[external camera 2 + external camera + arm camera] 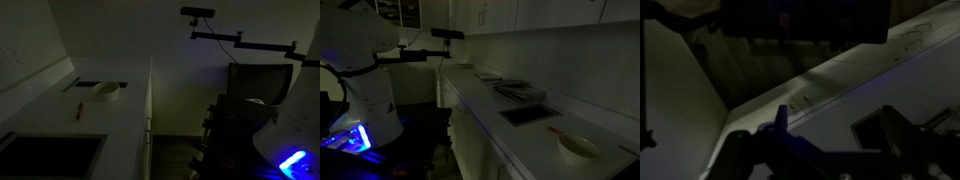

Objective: Put the pen inside the white bowl

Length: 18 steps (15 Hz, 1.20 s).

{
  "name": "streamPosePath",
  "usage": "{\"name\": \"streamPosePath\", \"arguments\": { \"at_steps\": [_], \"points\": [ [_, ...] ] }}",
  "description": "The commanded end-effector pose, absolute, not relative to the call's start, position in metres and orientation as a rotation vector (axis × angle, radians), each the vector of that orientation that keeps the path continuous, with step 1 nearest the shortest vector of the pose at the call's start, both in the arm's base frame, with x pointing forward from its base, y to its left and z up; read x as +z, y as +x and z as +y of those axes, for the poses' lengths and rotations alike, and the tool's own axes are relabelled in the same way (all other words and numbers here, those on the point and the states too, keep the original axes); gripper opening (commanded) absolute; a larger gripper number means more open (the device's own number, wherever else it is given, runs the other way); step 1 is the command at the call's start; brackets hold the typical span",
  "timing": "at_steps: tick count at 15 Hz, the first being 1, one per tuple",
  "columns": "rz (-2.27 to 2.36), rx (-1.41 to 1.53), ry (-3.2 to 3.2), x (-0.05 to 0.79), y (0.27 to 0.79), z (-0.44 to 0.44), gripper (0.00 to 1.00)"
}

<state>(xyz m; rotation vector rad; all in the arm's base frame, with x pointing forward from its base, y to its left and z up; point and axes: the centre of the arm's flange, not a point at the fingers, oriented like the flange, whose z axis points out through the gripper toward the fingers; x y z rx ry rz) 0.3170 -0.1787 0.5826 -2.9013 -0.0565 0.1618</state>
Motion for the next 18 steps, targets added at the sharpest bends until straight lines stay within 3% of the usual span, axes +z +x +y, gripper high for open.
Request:
{"name": "streamPosePath", "arguments": {
  "at_steps": [1,7,18],
  "points": [
    [-0.056,0.161,-2.901,0.583,0.317,-0.179,1.0],
    [0.084,0.145,-2.92,0.575,0.338,-0.164,1.0],
    [0.916,0.043,-2.81,0.402,0.519,-0.006,1.0]
  ]
}}
